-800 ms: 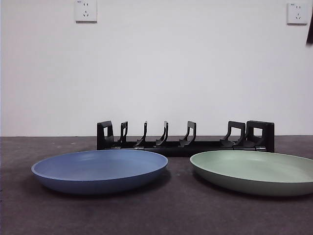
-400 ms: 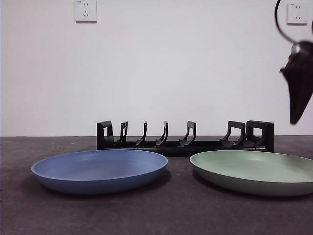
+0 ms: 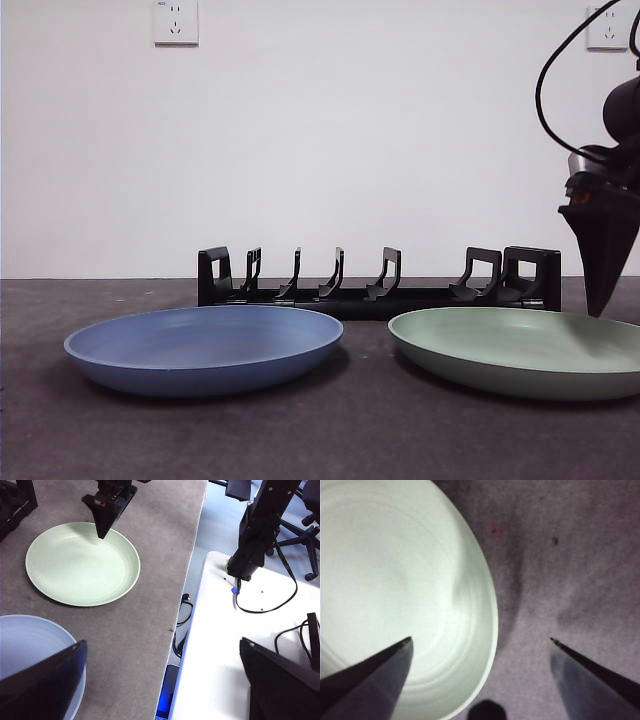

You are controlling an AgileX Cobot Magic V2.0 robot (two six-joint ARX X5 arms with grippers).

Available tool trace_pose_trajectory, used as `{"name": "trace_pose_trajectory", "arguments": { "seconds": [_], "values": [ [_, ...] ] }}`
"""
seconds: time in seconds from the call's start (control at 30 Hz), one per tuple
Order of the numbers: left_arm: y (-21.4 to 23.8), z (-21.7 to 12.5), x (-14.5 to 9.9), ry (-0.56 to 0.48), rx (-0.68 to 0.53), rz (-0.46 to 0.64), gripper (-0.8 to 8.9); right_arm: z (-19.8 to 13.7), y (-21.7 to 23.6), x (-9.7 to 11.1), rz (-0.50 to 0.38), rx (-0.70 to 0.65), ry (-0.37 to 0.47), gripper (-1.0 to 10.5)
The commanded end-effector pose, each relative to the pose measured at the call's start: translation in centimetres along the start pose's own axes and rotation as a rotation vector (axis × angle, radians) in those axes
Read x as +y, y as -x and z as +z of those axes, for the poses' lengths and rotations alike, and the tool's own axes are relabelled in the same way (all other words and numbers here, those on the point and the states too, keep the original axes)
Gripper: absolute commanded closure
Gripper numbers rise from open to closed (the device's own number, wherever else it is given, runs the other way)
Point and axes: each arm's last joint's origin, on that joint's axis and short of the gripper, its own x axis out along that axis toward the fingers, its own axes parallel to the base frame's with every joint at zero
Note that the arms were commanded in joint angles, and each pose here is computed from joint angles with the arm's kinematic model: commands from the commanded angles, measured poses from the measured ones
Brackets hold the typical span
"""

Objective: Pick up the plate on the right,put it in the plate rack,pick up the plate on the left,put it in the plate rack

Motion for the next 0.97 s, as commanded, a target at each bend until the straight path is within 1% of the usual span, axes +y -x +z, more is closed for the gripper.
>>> {"name": "trace_pose_trajectory", "arguments": {
  "seconds": [0.03,0.1,0.2,0.3,0.4,0.67,0.8,0.97],
  "values": [
    [-0.1,0.1,0.0,-0.016,-0.005,-0.004,1.81,0.2,-0.5,-0.1,-0.003,0.011,-0.004,5.8],
    [-0.1,0.1,0.0,-0.017,-0.006,-0.004,1.81,0.3,-0.7,-0.1,-0.004,0.008,-0.003,6.9],
    [-0.1,0.1,0.0,-0.017,-0.005,-0.002,1.81,0.4,-0.8,-0.2,-0.006,0.003,-0.002,7.1],
    [-0.1,0.1,0.0,-0.019,-0.006,0.002,1.81,0.4,-0.8,-0.2,-0.006,-0.001,-0.001,8.2],
    [-0.1,0.1,0.1,-0.022,-0.005,0.024,1.81,0.4,-0.9,-0.2,-0.006,-0.003,-0.01,8.2],
    [-0.1,0.2,0.1,-0.023,-0.006,0.027,1.81,0.6,-1.5,-0.4,-0.005,0.009,-0.019,8.3],
    [-0.1,0.2,0.1,-0.024,-0.008,0.027,1.81,0.6,-1.5,-0.4,-0.005,0.007,-0.017,9.6],
    [-0.1,0.2,0.1,-0.025,-0.008,0.027,1.81,0.6,-1.5,-0.4,-0.003,0.004,-0.001,9.6]
  ]
}}
